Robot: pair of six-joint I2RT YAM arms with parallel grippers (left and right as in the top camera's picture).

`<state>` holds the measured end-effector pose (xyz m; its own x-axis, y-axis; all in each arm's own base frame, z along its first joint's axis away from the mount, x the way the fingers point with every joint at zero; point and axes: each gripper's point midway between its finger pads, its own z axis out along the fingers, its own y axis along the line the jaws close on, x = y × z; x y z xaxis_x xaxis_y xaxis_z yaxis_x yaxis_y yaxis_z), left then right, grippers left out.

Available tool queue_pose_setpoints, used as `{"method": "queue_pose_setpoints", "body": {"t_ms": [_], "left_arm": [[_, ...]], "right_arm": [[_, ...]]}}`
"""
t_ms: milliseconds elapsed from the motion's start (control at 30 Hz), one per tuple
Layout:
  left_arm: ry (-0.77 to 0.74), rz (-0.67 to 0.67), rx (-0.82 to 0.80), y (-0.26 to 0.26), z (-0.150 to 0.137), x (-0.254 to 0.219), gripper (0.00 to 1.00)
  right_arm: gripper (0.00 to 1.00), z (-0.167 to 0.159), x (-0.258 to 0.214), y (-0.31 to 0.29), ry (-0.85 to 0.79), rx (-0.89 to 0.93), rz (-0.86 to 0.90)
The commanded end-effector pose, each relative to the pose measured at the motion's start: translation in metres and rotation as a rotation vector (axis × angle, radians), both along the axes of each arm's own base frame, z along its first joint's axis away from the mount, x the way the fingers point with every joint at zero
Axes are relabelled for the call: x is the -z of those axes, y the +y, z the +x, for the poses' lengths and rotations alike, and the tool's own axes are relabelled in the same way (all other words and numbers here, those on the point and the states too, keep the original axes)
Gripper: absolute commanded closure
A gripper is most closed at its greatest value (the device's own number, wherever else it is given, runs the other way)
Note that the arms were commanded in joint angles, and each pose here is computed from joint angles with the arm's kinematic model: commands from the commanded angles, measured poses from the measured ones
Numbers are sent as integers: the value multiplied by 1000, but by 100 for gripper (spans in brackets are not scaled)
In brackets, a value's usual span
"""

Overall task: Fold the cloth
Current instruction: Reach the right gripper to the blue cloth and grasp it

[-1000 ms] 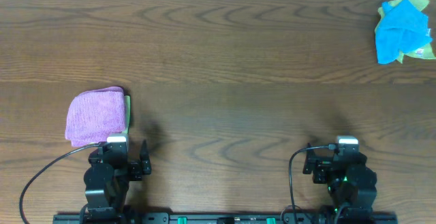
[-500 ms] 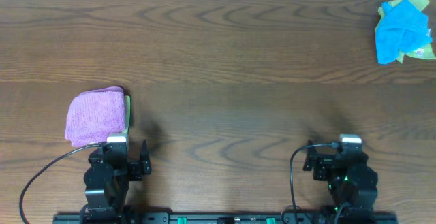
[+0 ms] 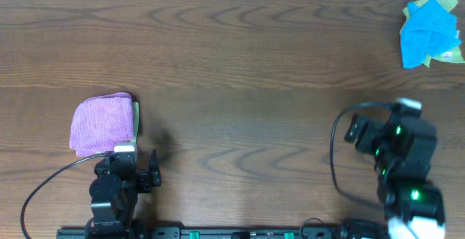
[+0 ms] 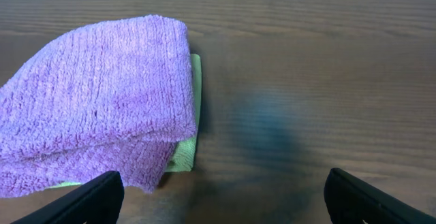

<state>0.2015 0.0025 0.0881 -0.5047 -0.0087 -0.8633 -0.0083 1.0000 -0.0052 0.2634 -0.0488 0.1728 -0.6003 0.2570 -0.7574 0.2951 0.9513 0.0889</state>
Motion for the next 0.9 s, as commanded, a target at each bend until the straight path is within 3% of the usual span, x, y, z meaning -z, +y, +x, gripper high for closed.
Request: {"method": "queue_pose_setpoints", "body": {"t_ms": [0, 367, 867], "left_arm": [[-1, -6, -8, 1, 0, 2, 5], [-1, -6, -8, 1, 0, 2, 5], [-1, -6, -8, 1, 0, 2, 5]], "right_arm": [[1, 20, -12, -12, 24, 43, 5], [1, 78, -28, -51, 148, 124, 35], [1, 144, -40, -144, 167, 224, 26]]}}
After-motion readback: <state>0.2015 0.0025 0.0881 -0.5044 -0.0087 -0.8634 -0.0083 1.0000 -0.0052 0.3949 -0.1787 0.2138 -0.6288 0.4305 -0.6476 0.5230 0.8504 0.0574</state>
